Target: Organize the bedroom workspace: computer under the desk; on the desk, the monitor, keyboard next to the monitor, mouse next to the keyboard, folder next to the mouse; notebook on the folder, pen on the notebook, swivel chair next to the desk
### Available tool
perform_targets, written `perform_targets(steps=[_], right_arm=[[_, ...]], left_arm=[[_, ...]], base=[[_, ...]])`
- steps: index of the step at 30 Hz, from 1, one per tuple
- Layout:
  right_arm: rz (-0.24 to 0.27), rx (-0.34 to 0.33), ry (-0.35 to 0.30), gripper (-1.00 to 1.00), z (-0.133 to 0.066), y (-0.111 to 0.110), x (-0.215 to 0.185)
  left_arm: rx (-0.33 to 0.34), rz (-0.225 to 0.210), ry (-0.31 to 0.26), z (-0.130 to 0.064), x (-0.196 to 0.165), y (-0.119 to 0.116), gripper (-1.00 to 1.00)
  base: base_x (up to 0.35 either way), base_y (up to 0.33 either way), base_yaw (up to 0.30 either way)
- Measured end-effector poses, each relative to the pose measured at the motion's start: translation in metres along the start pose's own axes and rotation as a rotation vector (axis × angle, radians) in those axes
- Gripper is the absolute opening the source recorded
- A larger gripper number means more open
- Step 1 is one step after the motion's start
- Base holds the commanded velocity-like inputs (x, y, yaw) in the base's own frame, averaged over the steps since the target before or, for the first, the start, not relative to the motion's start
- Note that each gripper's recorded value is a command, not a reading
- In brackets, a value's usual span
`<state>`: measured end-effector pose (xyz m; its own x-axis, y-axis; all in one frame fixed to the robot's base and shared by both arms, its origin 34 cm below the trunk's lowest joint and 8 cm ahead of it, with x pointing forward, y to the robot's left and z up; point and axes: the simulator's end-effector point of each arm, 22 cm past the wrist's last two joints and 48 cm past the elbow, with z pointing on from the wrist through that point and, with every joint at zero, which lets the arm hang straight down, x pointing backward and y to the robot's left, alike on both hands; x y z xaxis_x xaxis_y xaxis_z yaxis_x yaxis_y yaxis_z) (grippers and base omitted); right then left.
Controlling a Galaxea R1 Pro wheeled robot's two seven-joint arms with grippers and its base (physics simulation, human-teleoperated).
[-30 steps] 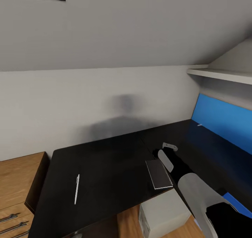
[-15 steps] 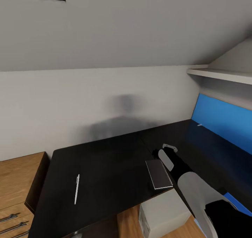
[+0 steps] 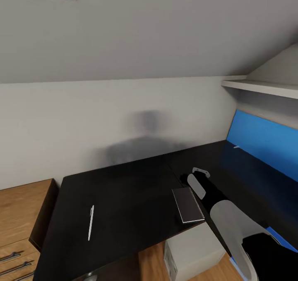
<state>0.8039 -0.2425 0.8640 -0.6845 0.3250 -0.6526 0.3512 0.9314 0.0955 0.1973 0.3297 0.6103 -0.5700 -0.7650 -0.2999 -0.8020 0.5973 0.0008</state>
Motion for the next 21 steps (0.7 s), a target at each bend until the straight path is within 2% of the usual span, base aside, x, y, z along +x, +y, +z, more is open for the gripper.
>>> perform_targets(steps=[4, 7, 21], right_arm=[[0.001, -0.003, -0.003, 1.0, 0.004, 0.001, 0.002], [0.001, -0.005, -0.006, 1.0, 0.006, 0.002, 0.003], [-0.005, -0.008, -0.018, 1.0, 0.021, 0.001, 0.008]], left_arm=[[-0.024, -0.058, 0.013, 0.008, 0.002, 0.01, 1.0], [-0.038, -0.08, 0.022, 0.014, 0.006, 0.016, 1.0], [-0.058, -0.102, 0.032, 0.034, 0.014, 0.023, 1.0]], base=[[0.0, 0.0, 0.0], [0.0, 0.0, 0.0], [0.0, 0.0, 0.0]])
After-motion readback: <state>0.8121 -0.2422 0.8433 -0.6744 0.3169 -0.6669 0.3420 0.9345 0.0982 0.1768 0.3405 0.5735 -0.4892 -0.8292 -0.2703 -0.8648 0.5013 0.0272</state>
